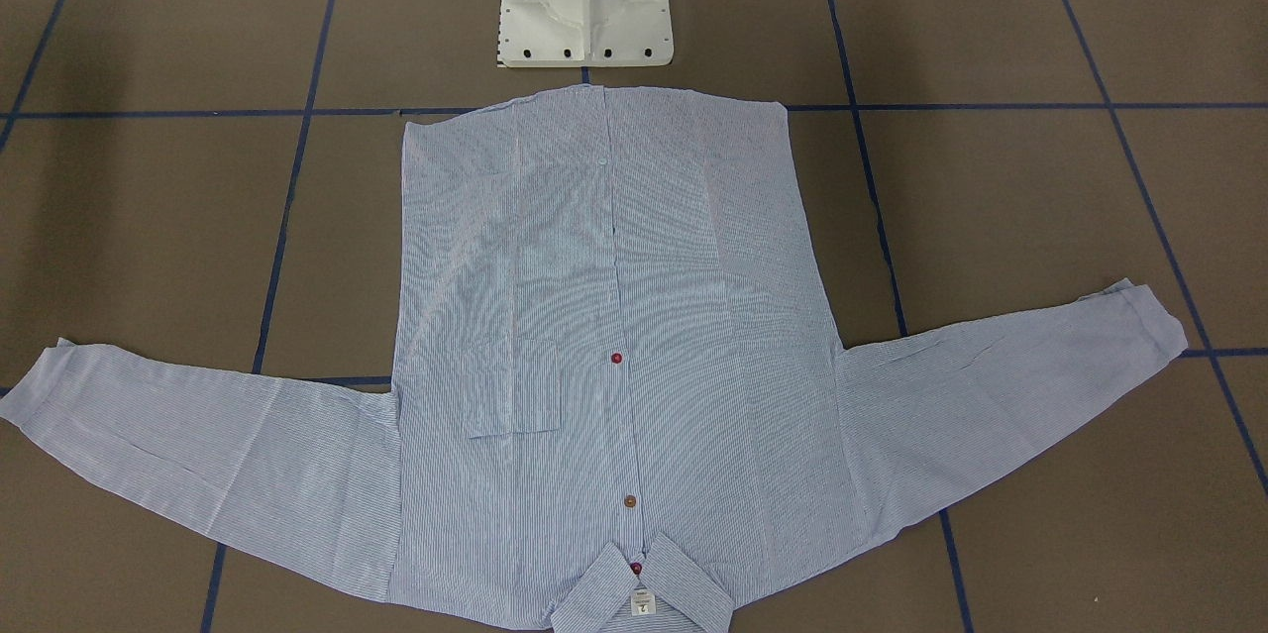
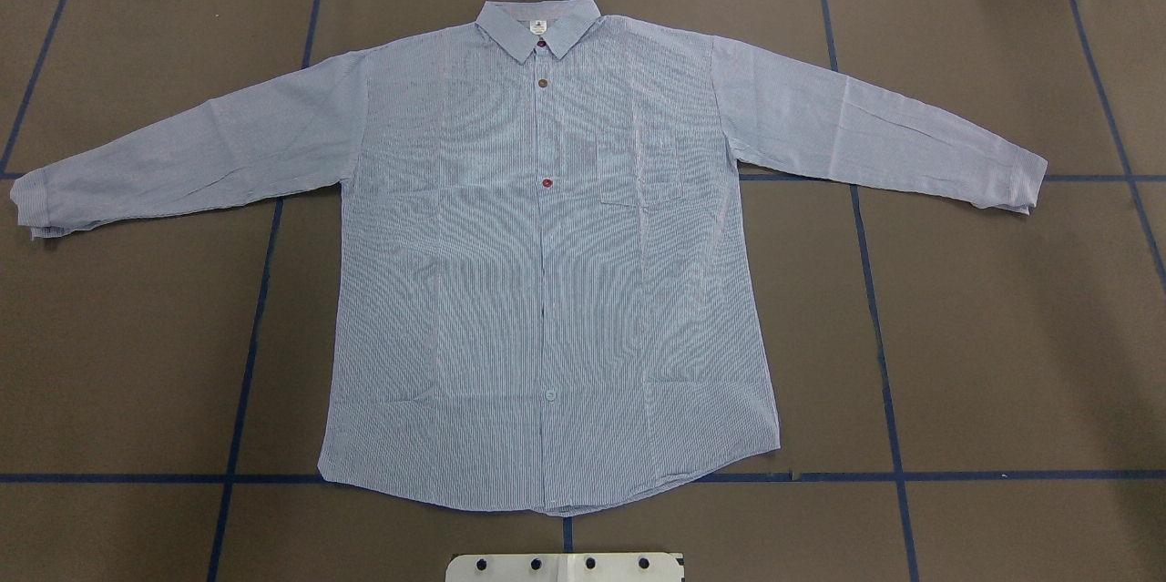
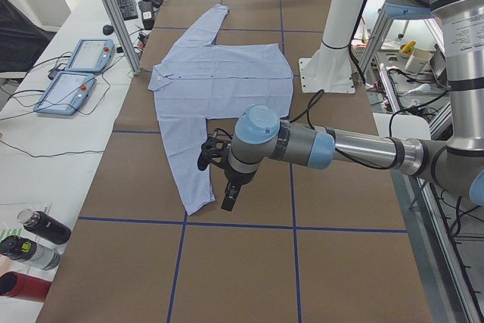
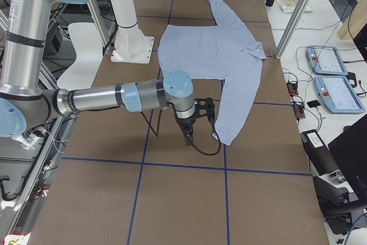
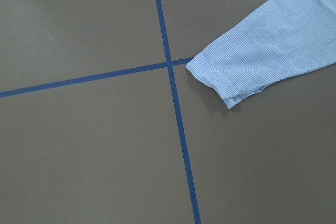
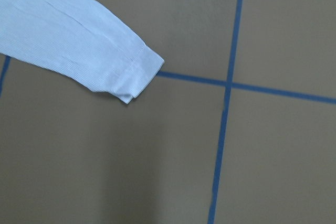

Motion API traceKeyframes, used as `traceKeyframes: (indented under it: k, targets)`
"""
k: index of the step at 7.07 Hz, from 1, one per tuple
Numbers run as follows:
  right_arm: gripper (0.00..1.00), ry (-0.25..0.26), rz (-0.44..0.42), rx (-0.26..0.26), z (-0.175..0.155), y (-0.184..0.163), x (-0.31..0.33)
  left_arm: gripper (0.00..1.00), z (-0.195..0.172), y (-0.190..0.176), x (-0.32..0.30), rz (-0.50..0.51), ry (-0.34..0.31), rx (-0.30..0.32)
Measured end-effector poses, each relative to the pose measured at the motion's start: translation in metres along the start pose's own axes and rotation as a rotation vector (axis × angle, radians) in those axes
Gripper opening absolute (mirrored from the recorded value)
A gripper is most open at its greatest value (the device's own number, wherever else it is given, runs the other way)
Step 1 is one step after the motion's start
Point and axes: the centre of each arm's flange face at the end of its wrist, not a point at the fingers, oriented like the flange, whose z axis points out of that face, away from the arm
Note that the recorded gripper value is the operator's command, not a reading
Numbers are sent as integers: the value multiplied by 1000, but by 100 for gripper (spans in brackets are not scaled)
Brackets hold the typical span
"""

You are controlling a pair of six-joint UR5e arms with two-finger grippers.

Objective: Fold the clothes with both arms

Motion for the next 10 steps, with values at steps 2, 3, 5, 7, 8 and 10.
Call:
traceKeyframes:
  k: [2,3,5,7,8,10]
  targets:
    - [100,-5,-69,39,-10,-40,-25,100,-3,-15,-1,114,-13,117]
    - [100,-14,-101,26,1,-51,-36,100,3,-38,-9,151,-16,156]
    - [100,-36,-100,-33,46,-81,-47,100,24,-77,-33,154,-13,158]
    - [99,-60,-17,-27,100,-105,-41,100,29,-84,-38,156,-12,158]
    - [98,-81,43,-1,136,-113,-45,100,29,-84,-38,157,-10,158]
    - [96,-108,142,41,202,-115,-56,100,29,-84,-36,161,0,160]
